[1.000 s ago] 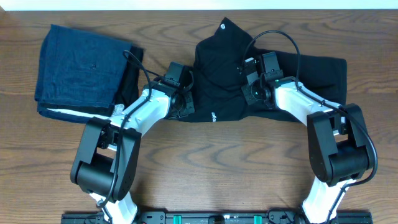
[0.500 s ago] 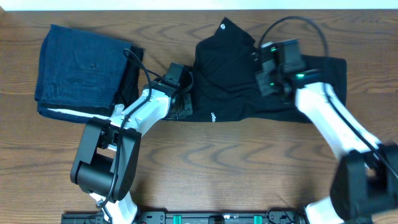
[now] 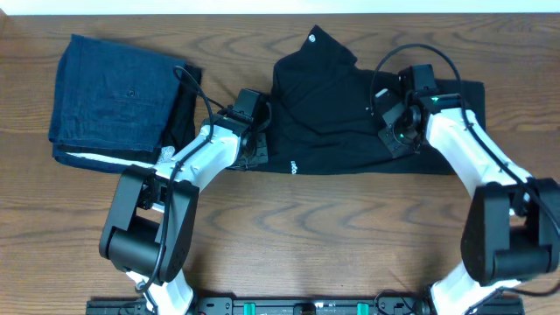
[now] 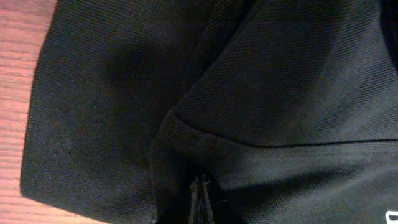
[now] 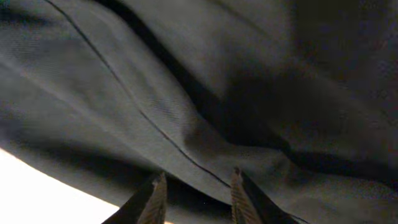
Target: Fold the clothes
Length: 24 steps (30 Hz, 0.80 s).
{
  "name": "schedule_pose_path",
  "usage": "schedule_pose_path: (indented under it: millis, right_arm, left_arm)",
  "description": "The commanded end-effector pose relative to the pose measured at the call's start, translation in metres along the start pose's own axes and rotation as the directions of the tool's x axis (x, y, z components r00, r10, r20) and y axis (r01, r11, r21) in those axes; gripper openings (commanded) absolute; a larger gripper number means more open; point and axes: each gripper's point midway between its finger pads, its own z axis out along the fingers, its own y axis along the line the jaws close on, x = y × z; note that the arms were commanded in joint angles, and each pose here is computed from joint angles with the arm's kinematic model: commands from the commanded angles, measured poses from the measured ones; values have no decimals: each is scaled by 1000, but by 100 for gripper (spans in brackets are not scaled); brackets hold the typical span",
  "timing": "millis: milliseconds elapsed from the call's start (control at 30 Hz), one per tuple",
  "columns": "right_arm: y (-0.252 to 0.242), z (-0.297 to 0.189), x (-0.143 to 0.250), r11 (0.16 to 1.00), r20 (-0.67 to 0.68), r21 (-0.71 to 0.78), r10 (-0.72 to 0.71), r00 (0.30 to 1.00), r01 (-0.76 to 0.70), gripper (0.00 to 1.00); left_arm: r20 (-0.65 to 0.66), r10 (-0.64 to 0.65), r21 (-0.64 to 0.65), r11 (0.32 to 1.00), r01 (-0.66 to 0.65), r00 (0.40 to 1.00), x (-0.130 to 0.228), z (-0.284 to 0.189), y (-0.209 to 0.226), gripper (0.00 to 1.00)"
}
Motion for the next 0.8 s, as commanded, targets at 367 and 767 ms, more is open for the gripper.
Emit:
schedule_pose_path:
  millis: [367,767]
  right_arm:
    - [-26,33,86,856,-207,73,515,832,-512,8]
    - [-52,39,150,711,-231,172,702,674,-681,6]
  left_arm:
    - [-15,33,-74,997,-34,999,5,4,16,6]
    - [-19,35,-124,992,-37,999,7,3,26,7]
